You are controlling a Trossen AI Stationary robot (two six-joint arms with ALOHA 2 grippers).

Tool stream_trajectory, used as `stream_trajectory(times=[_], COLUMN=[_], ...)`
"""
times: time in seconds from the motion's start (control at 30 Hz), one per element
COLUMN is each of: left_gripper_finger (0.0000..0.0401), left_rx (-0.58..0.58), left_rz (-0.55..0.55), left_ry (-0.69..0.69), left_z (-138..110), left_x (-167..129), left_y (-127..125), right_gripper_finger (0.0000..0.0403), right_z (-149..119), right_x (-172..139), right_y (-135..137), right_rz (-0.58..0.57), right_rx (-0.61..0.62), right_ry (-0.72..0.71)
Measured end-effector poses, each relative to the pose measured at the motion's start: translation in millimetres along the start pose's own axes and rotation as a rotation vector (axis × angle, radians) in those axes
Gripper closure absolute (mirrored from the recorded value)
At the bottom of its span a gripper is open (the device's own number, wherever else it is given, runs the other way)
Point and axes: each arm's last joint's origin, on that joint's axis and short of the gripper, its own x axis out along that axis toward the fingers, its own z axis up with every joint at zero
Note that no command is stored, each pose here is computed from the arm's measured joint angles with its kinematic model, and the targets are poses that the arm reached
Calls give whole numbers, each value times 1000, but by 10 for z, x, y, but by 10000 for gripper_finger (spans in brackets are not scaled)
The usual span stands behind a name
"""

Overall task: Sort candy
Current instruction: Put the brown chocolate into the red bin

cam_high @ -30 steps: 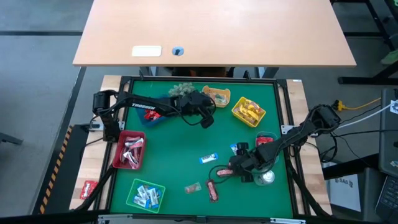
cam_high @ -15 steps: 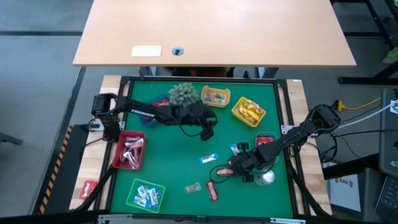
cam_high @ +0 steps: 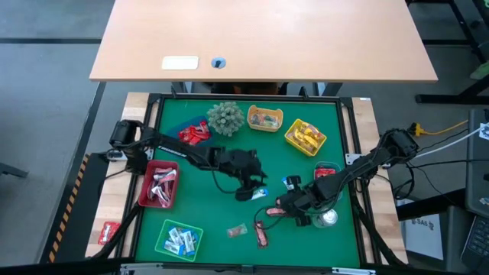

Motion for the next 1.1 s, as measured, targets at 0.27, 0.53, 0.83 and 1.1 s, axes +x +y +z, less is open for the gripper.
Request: stream_trajectory(times=[0.27, 0.53, 0.83, 1.1], left_gripper_finger=[271, 271, 271, 271], left_rx=[60, 294, 720, 781], left_rz=[-55, 36, 155, 178], left_ry=[3, -13, 2, 6], left_z=[-48, -88, -144, -169], left_x=[-1, -22, -69, -91], left_y=[-377, -624, -888, -988], right_gripper_finger=[332, 332, 331, 331], right_z=[277, 437, 604, 692], right_x=[-293, -420, -506, -514], right_y=[-5, 4, -92, -202], right_rz=[-142, -122, 35, 183], right_rx=[-25, -44, 82, 113], right_ry=[-87, -164, -218, -247])
